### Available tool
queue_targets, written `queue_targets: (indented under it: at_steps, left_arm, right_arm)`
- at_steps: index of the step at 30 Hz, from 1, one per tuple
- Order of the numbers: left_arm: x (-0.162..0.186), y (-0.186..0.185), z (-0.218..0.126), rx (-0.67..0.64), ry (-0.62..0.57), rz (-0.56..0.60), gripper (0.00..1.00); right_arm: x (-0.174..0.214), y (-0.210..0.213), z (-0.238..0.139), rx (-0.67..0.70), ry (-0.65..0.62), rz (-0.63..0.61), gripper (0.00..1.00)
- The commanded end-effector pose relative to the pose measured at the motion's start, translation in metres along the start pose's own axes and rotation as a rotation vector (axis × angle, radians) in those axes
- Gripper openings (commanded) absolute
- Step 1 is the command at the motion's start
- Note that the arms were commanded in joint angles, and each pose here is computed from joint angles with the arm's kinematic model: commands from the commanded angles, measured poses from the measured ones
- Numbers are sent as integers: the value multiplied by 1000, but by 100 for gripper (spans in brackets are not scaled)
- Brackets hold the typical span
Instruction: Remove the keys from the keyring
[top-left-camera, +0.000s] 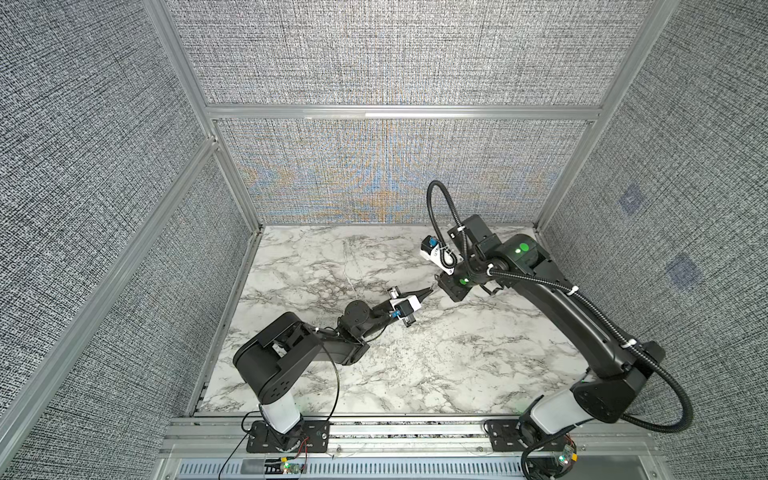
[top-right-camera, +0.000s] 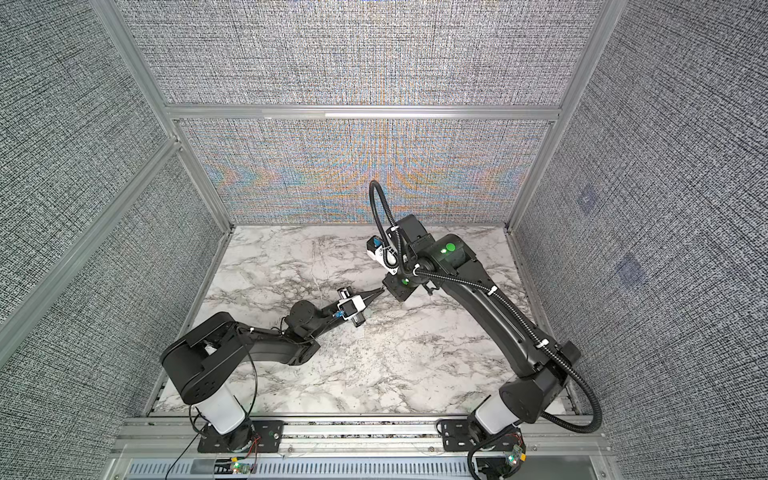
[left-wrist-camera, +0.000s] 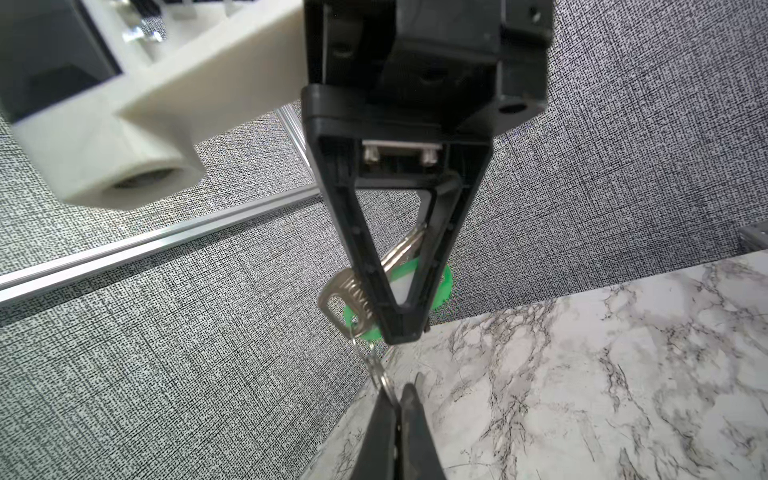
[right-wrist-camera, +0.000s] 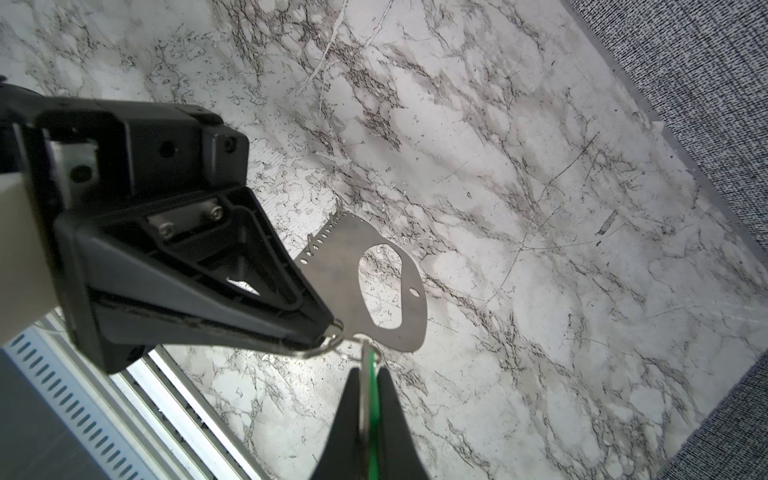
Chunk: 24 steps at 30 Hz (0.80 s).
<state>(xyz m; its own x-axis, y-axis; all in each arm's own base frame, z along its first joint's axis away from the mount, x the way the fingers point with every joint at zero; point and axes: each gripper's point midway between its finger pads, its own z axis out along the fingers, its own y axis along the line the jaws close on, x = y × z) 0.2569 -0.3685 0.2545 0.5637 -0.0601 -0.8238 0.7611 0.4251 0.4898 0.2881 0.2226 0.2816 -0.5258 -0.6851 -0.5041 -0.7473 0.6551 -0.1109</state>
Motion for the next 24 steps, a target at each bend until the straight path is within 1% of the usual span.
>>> queue_targets:
  at_steps: [1, 3, 4, 6, 8, 15, 19, 24]
  left_arm:
    - [4, 0, 1, 1, 6, -15, 8]
    - [6, 1, 1, -10, 13, -17, 18]
    - [7, 3, 2, -18, 16, -19, 25]
    - [6, 5, 1, -29, 18, -24, 33]
    - [5, 9, 1, -47, 22, -32, 38]
    - [-4, 12, 3, -69, 28, -55, 38]
    - [-3, 9, 6, -66, 69, -66, 36]
    - [5, 17, 9, -123, 131, -107, 33]
  right_arm:
    - [-8, -6, -3, 27, -25, 4, 0]
    - [-10, -6, -4, 26, -29, 10, 0]
    - [-11, -5, -3, 21, -32, 10, 0]
    - [-15, -4, -4, 14, -44, 17, 0]
    - [-17, -4, -4, 11, -46, 22, 0]
    - [-17, -9, 1, 36, -32, 33, 0]
    - [-18, -11, 5, 40, -25, 59, 0]
    - [-18, -12, 6, 42, -22, 70, 0]
